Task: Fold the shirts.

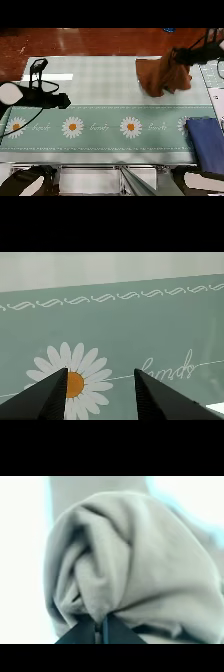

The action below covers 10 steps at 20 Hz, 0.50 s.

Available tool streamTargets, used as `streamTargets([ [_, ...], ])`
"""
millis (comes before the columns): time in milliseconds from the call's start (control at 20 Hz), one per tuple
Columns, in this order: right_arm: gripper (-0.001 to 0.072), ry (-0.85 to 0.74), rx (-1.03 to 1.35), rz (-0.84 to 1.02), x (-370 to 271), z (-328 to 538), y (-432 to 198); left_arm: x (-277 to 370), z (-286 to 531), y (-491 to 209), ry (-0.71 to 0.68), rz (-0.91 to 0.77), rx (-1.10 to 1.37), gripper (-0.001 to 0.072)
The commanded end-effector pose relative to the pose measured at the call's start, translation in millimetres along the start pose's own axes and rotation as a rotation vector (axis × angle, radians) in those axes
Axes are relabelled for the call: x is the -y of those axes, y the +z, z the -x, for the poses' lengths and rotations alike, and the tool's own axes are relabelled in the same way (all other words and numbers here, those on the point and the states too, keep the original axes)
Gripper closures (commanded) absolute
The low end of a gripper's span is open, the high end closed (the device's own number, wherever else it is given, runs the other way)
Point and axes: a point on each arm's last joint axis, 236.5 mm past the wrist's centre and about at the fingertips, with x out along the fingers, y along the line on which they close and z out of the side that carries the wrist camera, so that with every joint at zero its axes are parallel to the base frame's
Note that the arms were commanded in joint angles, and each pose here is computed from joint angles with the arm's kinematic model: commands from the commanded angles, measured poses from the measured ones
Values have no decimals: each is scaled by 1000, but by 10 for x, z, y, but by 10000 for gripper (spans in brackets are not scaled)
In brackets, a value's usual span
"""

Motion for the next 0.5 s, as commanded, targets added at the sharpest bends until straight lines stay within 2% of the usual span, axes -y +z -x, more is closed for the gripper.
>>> streamTargets([
  [0, 689, 99, 333, 122, -673, 1141, 699, 17, 242, -164, -27, 78, 97, 199],
  [300, 689, 234, 641, 351, -1706, 2608, 1116, 103, 384, -260, -75, 86, 142, 199],
  [450, 689, 301, 626, 413, -2018, 2825, 989, 41, 388, -215, -49, 57, 162, 199],
])
